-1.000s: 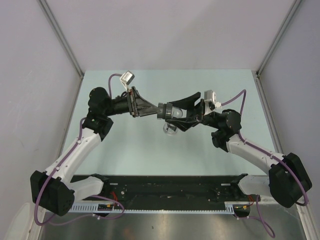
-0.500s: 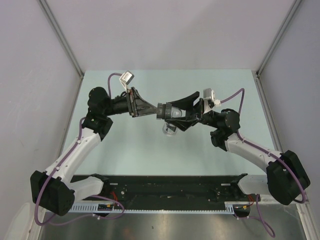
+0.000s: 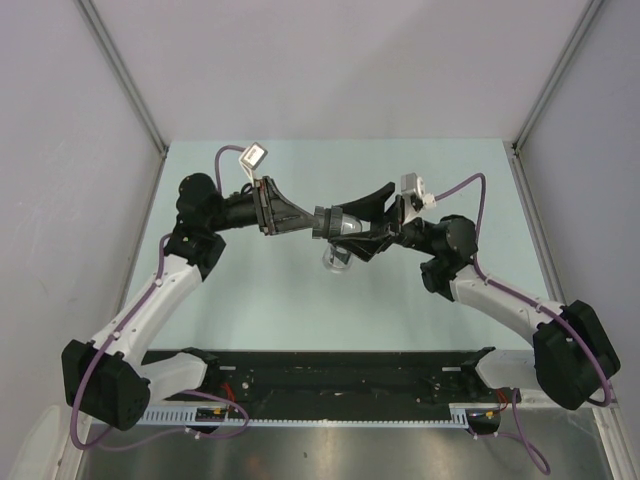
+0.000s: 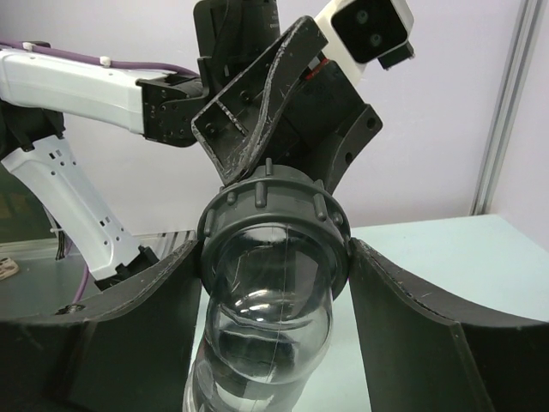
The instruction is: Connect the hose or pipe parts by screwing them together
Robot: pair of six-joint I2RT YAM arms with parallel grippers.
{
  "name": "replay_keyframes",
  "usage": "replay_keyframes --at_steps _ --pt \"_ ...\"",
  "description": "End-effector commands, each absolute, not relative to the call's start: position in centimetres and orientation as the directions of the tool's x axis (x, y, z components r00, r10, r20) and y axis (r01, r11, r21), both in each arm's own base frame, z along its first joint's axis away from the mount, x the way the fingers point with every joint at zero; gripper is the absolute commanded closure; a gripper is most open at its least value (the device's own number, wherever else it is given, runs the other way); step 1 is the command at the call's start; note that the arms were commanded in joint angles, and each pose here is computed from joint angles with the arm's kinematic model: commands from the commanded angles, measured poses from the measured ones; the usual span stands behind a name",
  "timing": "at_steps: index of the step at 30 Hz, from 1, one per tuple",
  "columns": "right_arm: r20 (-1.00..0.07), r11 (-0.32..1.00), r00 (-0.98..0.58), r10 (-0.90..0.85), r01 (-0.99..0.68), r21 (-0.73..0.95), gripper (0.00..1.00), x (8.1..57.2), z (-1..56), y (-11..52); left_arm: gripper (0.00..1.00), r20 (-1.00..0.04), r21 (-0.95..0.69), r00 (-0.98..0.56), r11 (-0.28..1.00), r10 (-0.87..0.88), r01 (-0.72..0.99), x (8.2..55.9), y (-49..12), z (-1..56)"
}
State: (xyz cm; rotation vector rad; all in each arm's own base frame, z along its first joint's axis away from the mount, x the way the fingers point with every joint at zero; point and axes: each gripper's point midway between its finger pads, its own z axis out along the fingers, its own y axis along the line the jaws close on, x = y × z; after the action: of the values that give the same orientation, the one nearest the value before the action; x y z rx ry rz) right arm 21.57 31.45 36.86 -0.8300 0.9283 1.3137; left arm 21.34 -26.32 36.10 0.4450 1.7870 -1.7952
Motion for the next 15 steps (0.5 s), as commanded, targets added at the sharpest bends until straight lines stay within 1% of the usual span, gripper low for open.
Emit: replay_keyframes --at_steps 1,5,12,15 --pt "-0.904 0.053 0.003 0.427 -0.998 0.022 0.66 21.2 38.7 32.5 1.0 -0.643 -0.765 -0.759 0.045 -0.105 0.642 20.8 -27.2 35.1" --pt "-0.904 0.039 -0.022 0.426 -0.998 0.043 0.67 21.2 38.7 32.7 1.0 -0.669 -0.743 -0.737 0.053 -0.094 0.667 20.9 -27.3 34.7" --pt "-0.907 0.027 -0.032 0.419 -0.998 0.048 0.78 21.1 38.4 32.9 1.0 -0.691 -0.723 -0.72 0.091 -0.068 0.685 21.1 -27.2 33.1" --pt "-0.907 0.014 -0.032 0.419 -0.999 0.042 0.81 20.9 38.5 32.9 1.0 -0.703 -0.71 -0.709 0.1 -0.054 0.697 21.1 -27.2 32.7"
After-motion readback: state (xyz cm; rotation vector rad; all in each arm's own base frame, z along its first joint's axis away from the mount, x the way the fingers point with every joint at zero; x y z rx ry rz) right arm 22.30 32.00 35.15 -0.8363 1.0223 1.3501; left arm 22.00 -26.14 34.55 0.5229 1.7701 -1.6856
